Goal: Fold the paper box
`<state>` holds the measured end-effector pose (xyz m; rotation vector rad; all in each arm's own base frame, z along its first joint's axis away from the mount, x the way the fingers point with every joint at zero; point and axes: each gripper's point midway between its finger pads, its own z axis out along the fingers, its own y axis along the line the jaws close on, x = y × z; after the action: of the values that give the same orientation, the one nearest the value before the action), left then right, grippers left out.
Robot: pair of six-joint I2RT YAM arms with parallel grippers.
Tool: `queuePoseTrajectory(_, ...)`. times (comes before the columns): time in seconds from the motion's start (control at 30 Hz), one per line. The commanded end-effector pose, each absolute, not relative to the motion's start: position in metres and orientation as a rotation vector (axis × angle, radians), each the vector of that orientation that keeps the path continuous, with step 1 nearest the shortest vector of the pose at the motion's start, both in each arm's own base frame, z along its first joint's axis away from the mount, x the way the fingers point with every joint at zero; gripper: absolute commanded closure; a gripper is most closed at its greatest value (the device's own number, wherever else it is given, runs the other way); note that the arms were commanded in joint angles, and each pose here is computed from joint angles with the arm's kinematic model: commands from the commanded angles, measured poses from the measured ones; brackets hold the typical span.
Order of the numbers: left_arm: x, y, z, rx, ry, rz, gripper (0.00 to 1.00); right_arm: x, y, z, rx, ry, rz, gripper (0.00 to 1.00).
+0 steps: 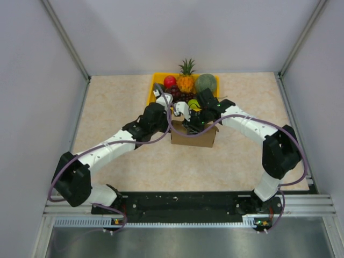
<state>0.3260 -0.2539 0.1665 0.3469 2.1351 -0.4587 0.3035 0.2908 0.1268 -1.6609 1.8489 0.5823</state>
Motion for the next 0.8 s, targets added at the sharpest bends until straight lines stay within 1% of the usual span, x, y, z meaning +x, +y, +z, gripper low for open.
queuePoseTrajectory(0.0, 0.322, -0.267, 0.182, 0.321, 2.055, -0.526, 1.0, 0.297, 0.316, 0.141, -1.686, 1.766, 0.655, 0.96)
queuePoseTrajectory(0.13, 0.319, -0.263, 0.175, 0.29, 2.044, -0.501, 1.0, 0.296, 0.317, 0.14, -1.685, 1.768, 0.669, 0.96)
queuePoseTrajectory(0.37, 0.31, -0.266, 0.158, 0.199, 2.048, -0.578, 1.0, 0.296, 0.319, 0.137, -1.668, 1.795, 0.687, 0.96)
queuePoseTrajectory(0.53, 0.307, -0.262, 0.148, 0.157, 2.071, -0.577, 1.0, 0.298, 0.318, 0.136, -1.66, 1.809, 0.674, 0.95)
queuePoseTrajectory(0.6, 0.306, -0.266, 0.154, 0.07, 2.083, -0.636, 1.0, 0.299, 0.317, 0.135, -1.659, 1.813, 0.671, 0.95)
queuePoseTrajectory(0.67, 0.306, -0.278, 0.172, 0.1, 2.065, -0.703, 1.0, 0.299, 0.319, 0.135, -1.658, 1.811, 0.679, 0.95)
queuePoseTrajectory(0.73, 0.309, -0.279, 0.179, 0.093, 2.089, -0.68, 1.0, 0.299, 0.319, 0.136, -1.655, 1.81, 0.687, 0.95)
queuePoseTrajectory(0.77, 0.31, -0.273, 0.168, 0.051, 2.134, -0.639, 1.0, 0.297, 0.321, 0.137, -1.656, 1.808, 0.695, 0.95)
